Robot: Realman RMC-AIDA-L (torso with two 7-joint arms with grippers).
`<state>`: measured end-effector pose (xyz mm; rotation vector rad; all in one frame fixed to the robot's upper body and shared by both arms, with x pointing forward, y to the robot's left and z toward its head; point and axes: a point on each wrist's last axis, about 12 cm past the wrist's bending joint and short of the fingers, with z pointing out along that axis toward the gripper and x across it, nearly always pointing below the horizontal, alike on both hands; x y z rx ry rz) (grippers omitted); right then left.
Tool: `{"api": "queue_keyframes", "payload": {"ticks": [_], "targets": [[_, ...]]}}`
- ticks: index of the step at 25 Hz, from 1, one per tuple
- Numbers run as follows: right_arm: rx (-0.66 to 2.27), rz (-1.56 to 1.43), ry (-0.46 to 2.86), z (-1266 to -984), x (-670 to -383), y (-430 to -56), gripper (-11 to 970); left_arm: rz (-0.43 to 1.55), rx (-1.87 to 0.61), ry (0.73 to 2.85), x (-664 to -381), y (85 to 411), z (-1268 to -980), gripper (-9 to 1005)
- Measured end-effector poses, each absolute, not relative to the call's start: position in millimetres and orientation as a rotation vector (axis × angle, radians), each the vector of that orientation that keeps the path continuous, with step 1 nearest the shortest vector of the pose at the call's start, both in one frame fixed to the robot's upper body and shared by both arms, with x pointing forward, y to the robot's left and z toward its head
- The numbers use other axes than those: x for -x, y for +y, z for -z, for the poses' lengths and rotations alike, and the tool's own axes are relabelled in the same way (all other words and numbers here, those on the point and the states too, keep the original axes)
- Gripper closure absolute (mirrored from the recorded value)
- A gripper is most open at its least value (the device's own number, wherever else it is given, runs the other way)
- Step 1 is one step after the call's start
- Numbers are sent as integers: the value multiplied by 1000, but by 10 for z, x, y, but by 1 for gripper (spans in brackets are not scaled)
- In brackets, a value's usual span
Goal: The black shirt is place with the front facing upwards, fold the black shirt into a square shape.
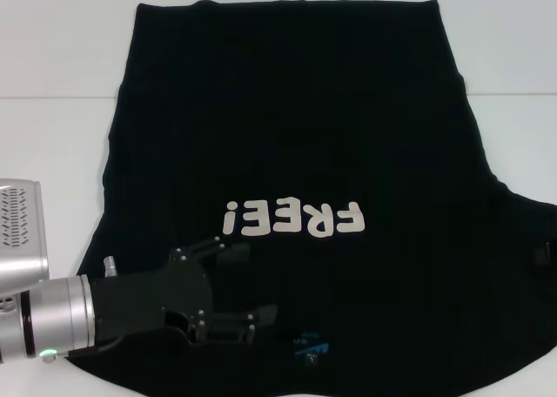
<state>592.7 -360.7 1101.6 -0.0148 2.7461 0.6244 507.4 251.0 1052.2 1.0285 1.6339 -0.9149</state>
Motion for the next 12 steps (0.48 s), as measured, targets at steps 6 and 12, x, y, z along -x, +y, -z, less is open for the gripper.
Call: {"api": "queue_keyframes", "payload": {"ticks": [6, 12], "targets": [[10, -623, 2745, -11017, -5928, -3610, 568, 902, -1027, 1639, -5088, 2515, -10519, 47], [8, -617, 2744, -11027, -5931, -3628, 897, 901, -1026, 1639, -5089, 2515, -10519, 47]]}}
